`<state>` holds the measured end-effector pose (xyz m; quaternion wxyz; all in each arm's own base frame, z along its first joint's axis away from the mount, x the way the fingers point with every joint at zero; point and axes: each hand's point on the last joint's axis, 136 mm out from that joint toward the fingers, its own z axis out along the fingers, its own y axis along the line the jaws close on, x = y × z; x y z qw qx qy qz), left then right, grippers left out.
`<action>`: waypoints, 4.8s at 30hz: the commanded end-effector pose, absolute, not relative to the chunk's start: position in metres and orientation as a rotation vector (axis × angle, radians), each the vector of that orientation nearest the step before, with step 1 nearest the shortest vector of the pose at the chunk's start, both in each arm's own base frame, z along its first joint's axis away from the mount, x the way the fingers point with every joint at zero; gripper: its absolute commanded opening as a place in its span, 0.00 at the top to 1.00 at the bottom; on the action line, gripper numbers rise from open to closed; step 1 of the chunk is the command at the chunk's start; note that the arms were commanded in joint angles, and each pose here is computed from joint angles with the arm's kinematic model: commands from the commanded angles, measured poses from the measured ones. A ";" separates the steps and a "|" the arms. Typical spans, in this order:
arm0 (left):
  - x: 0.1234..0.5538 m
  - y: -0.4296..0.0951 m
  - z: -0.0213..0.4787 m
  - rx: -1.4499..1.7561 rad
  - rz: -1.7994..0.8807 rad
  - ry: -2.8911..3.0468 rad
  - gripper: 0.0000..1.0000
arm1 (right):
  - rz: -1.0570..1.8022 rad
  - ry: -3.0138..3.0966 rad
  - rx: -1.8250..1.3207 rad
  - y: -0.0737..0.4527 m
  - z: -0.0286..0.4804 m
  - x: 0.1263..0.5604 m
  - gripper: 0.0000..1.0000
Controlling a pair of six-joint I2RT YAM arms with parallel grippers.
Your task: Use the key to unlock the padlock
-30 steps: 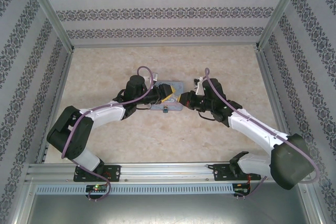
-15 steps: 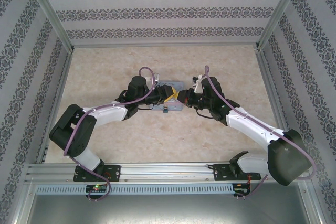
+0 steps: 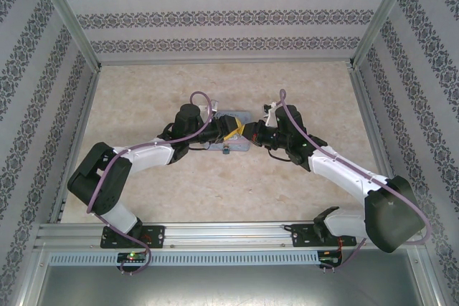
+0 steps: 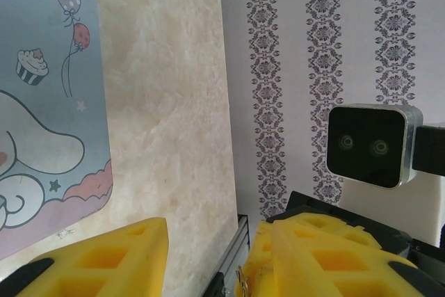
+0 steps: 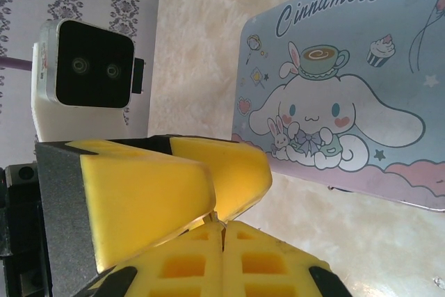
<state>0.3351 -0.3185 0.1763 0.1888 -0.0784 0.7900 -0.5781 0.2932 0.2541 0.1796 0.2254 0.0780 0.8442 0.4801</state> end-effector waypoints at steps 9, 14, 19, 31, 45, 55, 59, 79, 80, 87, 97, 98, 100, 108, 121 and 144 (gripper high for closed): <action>0.338 -0.326 0.187 -0.158 -1.617 2.190 0.65 | 1.373 2.317 0.225 0.255 0.176 0.292 1.00; 0.338 -0.326 0.186 -0.157 -1.613 2.197 0.69 | 1.378 2.318 0.224 0.255 0.174 0.292 1.00; 0.337 -0.327 0.182 -0.157 -1.609 2.208 0.81 | 1.381 2.318 0.225 0.255 0.173 0.292 1.00; 0.341 -0.325 0.198 -0.101 -1.558 2.188 1.00 | 1.309 2.263 0.321 0.209 0.188 0.301 0.22; 0.363 -0.319 0.256 0.012 -1.493 1.974 1.00 | 1.513 1.933 0.259 0.192 0.258 0.340 0.14; 0.386 -0.311 0.273 -0.176 -1.592 1.812 1.00 | 1.572 1.827 0.112 0.231 0.277 0.345 0.50; 0.389 -0.308 0.276 -0.232 -1.625 1.772 1.00 | 1.628 1.786 0.127 0.242 0.273 0.351 0.55; 0.393 -0.306 0.274 -0.290 -1.639 1.757 1.00 | 1.681 1.787 0.121 0.260 0.260 0.350 0.70; 0.393 -0.306 0.273 -0.290 -1.640 1.758 1.00 | 1.682 1.788 0.121 0.261 0.259 0.349 0.71; 0.393 -0.305 0.273 -0.294 -1.636 1.759 1.00 | 1.690 1.798 0.124 0.264 0.256 0.350 0.76; 0.394 -0.304 0.273 -0.297 -1.628 1.757 1.00 | 1.696 1.815 0.132 0.265 0.248 0.349 0.81; 0.394 -0.304 0.272 -0.299 -1.626 1.759 1.00 | 1.696 1.815 0.133 0.265 0.248 0.349 0.81; 0.394 -0.304 0.272 -0.299 -1.623 1.759 1.00 | 1.694 1.820 0.137 0.264 0.245 0.348 0.81; 0.395 -0.303 0.272 -0.305 -1.615 1.759 1.00 | 1.698 1.829 0.134 0.264 0.241 0.343 0.73; 0.392 -0.302 0.271 -0.308 -1.616 1.762 1.00 | 1.707 1.815 0.135 0.266 0.248 0.349 0.79; 0.388 -0.295 0.271 -0.337 -1.598 1.742 1.00 | 1.703 1.817 0.166 0.262 0.245 0.356 1.00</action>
